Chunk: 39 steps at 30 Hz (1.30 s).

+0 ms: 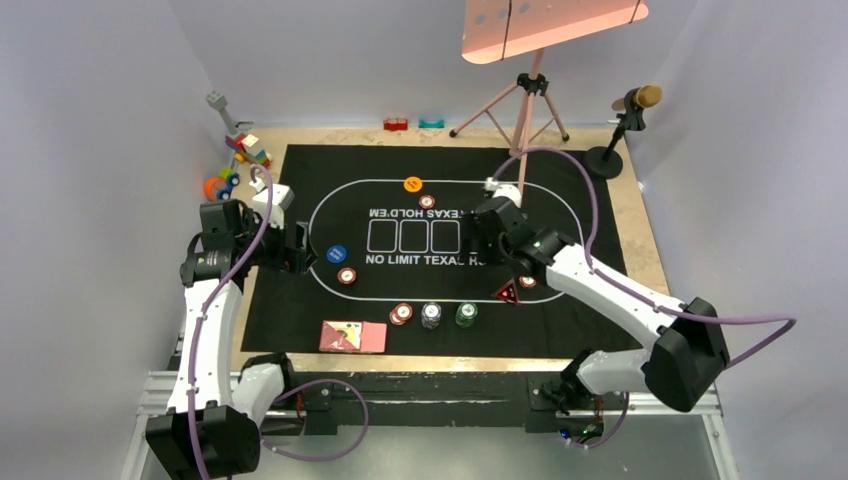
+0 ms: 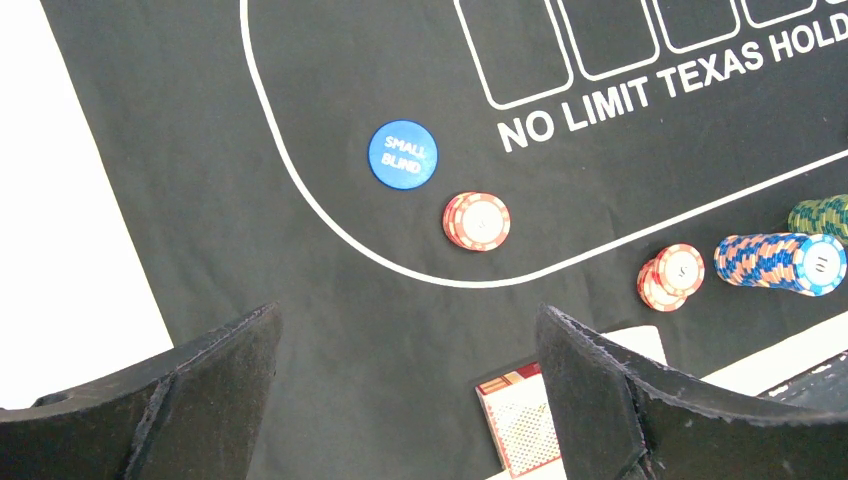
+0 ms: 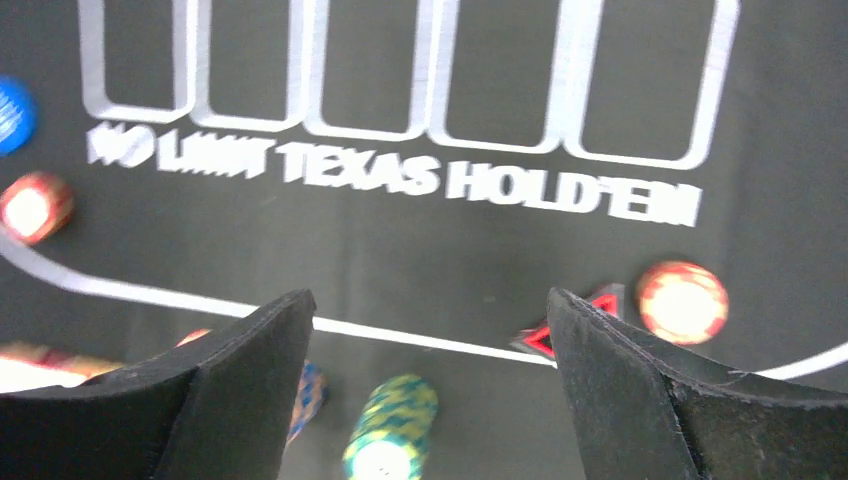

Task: Distribute texas hold em gaming equipment

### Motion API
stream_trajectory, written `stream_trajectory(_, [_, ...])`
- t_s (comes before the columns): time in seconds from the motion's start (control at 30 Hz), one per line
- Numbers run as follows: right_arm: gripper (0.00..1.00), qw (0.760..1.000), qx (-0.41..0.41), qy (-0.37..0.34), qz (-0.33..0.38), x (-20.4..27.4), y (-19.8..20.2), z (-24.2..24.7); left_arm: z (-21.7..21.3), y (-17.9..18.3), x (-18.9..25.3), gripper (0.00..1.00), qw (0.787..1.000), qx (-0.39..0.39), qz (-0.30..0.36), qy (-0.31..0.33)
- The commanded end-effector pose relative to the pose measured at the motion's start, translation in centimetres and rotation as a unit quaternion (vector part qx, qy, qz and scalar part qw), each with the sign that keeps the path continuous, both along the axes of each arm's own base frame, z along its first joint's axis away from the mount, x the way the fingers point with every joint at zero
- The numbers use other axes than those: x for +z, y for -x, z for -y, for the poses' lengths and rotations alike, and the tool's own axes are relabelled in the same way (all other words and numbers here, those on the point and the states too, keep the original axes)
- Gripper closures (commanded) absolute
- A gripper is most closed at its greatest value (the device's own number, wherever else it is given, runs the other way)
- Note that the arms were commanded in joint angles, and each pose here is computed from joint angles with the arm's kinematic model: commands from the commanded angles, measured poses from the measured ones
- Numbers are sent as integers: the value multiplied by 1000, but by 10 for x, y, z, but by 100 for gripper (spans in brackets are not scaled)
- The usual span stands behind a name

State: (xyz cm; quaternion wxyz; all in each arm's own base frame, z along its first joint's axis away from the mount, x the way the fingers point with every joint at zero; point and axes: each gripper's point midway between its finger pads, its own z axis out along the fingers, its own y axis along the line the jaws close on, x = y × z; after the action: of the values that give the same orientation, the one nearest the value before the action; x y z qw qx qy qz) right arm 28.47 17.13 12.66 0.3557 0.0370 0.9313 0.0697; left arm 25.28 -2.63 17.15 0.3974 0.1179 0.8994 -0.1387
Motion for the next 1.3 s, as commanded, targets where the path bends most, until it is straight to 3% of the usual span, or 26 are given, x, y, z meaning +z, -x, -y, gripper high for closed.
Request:
stream_trajectory(0.0, [8, 988, 145, -31, 33, 36, 20, -60, -1, -6, 8, 0, 1000, -10, 27, -5])
stream_trajectory(0.2, [4, 963, 265, -42, 1, 26, 60, -115, 0, -5, 7, 0, 1000, -11, 25, -5])
stream_trajectory(0.67, [2, 938, 340, 33, -55, -35, 105, -159, 0, -5, 9, 0, 1000, -10, 29, -6])
stream_trajectory(0.9, [13, 940, 327, 68, -65, -55, 105, -153, 0, -4, 8, 0, 1000, -11, 28, -5])
stream_trajectory(1.27, [39, 943, 319, 70, -60, -60, 104, -149, 0, -5, 9, 0, 999, -10, 30, -6])
